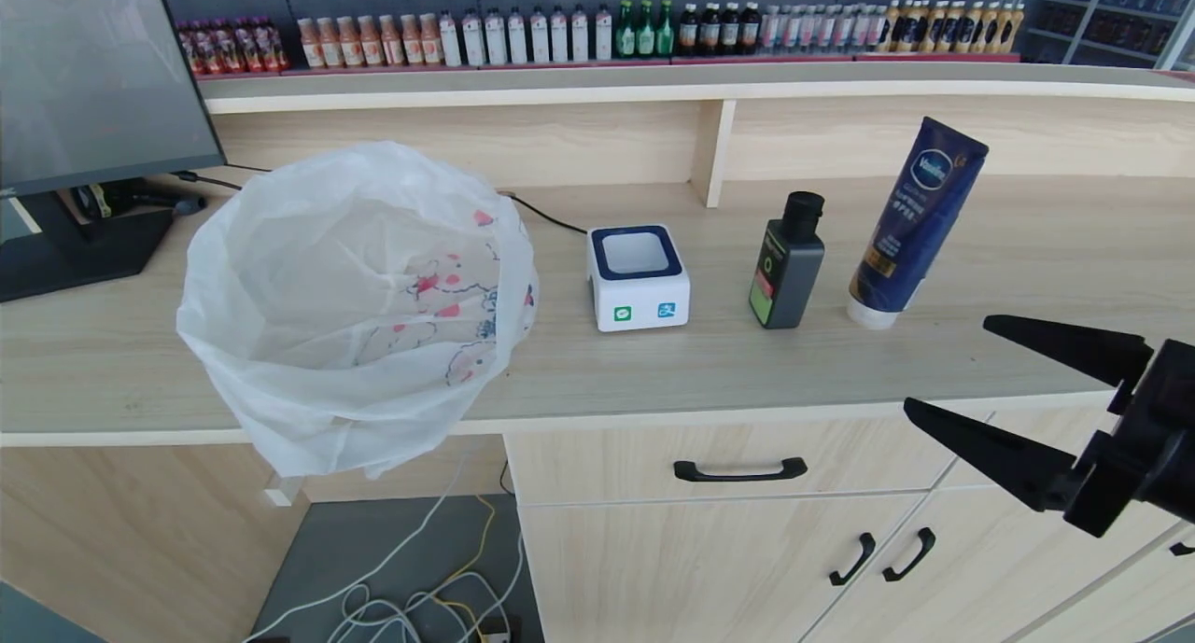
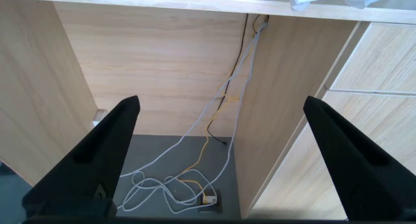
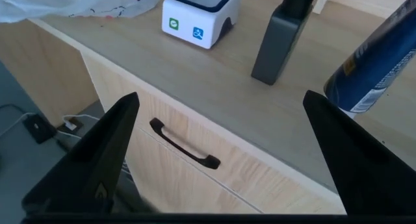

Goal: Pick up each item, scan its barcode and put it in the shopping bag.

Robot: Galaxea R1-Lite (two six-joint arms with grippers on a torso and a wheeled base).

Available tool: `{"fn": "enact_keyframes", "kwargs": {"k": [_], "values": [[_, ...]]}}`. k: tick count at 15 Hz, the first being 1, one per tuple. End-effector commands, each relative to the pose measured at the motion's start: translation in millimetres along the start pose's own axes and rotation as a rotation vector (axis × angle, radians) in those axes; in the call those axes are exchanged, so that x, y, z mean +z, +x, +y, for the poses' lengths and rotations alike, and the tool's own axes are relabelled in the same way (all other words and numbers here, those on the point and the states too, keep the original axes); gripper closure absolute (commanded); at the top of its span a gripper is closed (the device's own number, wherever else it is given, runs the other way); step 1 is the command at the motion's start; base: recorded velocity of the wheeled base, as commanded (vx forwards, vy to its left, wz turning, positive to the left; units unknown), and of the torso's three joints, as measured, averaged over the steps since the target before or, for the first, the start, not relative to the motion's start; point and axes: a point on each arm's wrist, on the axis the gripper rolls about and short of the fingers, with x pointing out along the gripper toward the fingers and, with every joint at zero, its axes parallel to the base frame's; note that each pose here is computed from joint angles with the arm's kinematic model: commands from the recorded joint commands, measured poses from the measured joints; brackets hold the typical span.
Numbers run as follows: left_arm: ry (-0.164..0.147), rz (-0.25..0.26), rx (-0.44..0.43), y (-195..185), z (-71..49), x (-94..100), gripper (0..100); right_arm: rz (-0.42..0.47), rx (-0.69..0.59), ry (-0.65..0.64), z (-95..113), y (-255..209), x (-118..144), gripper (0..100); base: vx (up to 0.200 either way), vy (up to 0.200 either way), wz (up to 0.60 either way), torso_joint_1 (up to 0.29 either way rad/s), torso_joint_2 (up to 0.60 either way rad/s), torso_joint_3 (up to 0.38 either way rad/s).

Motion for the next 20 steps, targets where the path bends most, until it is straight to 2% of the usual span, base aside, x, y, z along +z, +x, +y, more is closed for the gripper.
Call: {"fn": "enact_keyframes", "kwargs": {"k": [1,6,13,16,20], "values": [[0.0,0.0,0.0,0,0.0,0.0,0,0.043,0.03,0.016,4,27,-7,0,0.0,0.0,0.0,0.0,0.0,0.0],[0.0,0.0,0.0,0,0.0,0.0,0,0.036,-0.135,0.096,19,62,-8,0,0.0,0.0,0.0,0.0,0.0,0.0],[0.0,0.0,0.0,0,0.0,0.0,0,0.008,-0.299,0.1,17,95,-19,0,0.0,0.0,0.0,0.0,0.0,0.0],[0.0,0.0,0.0,0,0.0,0.0,0,-0.058,-0.331,0.104,17,119,-23,0,0.0,0.0,0.0,0.0,0.0,0.0],[0.0,0.0,0.0,0,0.0,0.0,0,-0.069,-0.365,0.114,23,143,-20,0,0.0,0.0,0.0,0.0,0.0,0.0]]}}
